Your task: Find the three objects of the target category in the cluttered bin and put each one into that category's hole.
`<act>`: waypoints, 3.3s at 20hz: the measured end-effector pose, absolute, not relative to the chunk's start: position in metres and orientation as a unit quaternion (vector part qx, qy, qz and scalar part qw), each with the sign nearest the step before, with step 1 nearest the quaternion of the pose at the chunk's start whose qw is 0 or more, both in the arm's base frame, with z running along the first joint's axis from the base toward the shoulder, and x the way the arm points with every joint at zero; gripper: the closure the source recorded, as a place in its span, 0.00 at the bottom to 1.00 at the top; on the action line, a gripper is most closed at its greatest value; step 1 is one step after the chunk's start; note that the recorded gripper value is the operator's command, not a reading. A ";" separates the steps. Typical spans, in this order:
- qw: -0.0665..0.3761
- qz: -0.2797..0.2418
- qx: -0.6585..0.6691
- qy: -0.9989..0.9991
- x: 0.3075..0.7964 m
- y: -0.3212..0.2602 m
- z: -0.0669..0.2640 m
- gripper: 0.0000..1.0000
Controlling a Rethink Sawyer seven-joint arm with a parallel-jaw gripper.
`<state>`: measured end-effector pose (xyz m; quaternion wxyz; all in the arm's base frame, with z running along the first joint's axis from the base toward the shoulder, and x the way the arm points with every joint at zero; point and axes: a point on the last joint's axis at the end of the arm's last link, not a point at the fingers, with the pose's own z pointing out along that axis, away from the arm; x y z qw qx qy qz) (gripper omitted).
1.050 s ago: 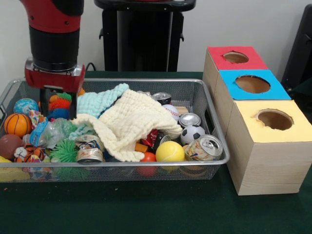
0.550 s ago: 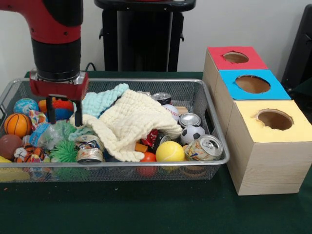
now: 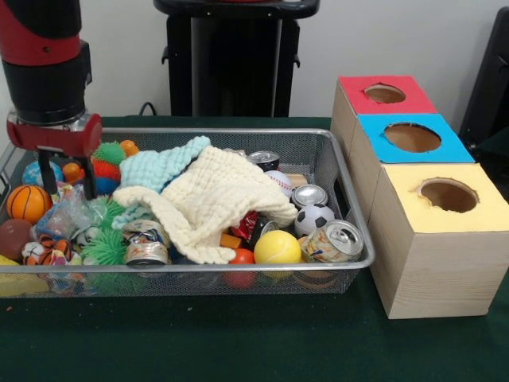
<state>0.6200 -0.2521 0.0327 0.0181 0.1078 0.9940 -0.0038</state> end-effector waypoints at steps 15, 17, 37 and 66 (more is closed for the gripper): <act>0.026 0.007 0.104 0.994 0.599 -0.235 0.034 0.00; 0.038 0.006 0.099 0.994 0.604 -0.229 0.032 0.00; 0.030 0.042 0.163 0.985 0.556 -0.287 0.028 0.00; 0.008 0.108 0.157 0.982 0.531 -0.265 -0.045 0.00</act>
